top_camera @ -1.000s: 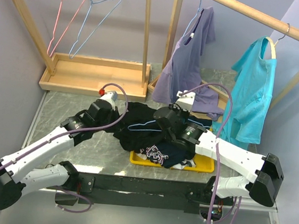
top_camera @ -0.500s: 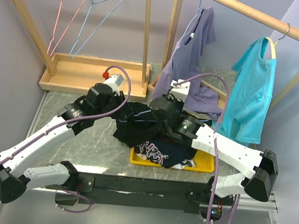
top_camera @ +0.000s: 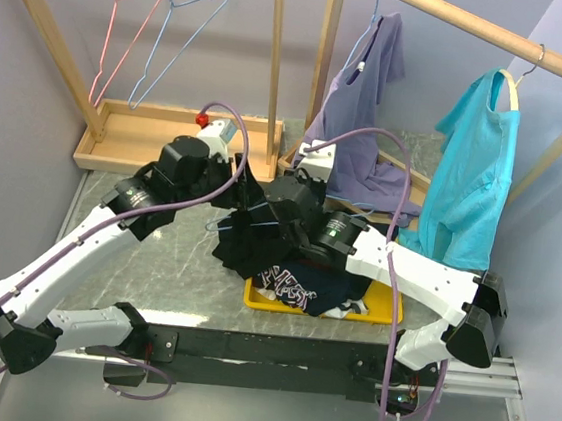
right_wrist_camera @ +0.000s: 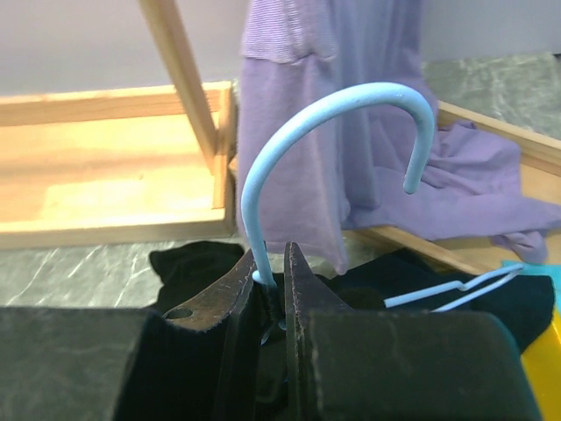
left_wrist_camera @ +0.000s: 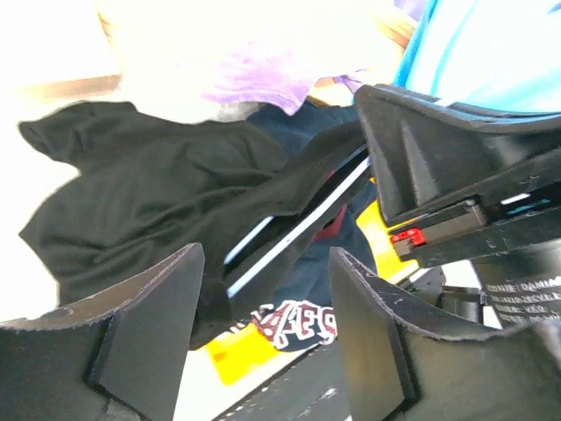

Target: Place the tank top on the hanger

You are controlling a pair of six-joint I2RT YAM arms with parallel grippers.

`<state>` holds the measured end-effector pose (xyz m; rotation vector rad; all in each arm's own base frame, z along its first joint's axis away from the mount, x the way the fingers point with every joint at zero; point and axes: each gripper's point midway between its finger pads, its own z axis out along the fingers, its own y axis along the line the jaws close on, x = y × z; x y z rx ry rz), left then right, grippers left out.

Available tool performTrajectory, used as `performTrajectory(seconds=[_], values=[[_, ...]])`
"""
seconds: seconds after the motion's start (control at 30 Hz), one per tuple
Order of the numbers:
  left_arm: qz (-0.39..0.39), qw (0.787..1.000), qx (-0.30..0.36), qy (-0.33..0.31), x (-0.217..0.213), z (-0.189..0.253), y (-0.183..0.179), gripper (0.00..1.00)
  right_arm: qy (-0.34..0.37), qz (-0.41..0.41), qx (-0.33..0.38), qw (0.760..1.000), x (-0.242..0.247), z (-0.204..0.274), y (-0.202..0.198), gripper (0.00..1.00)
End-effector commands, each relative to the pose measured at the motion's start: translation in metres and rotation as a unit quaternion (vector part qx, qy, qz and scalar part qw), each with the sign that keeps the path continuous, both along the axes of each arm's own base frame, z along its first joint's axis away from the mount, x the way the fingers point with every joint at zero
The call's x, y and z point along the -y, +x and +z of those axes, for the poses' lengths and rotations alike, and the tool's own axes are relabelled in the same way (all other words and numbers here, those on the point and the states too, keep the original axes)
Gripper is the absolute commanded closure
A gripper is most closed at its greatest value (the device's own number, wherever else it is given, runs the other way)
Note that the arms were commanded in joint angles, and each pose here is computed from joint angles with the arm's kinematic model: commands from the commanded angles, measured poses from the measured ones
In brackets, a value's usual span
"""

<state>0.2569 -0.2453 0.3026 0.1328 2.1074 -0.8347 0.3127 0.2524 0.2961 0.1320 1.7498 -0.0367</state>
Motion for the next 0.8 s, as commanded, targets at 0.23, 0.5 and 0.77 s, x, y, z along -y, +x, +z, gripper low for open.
performTrajectory(seconds=[0.23,0.5,0.77], values=[[-0.016,0.987,0.081,0.136,-0.057,0.015,-0.021,0.37,0.041,0.057,0.028,0.997,-0.002,0.046,-0.010,1.00],[-0.130,0.978,0.101,0.125,-0.038,0.013,-0.049,0.41,0.033,0.088,0.026,0.995,-0.001,0.054,-0.017,1.00],[-0.201,0.968,0.097,0.115,-0.020,0.011,-0.060,0.45,0.032,0.088,0.033,0.995,0.006,0.068,-0.019,1.00]])
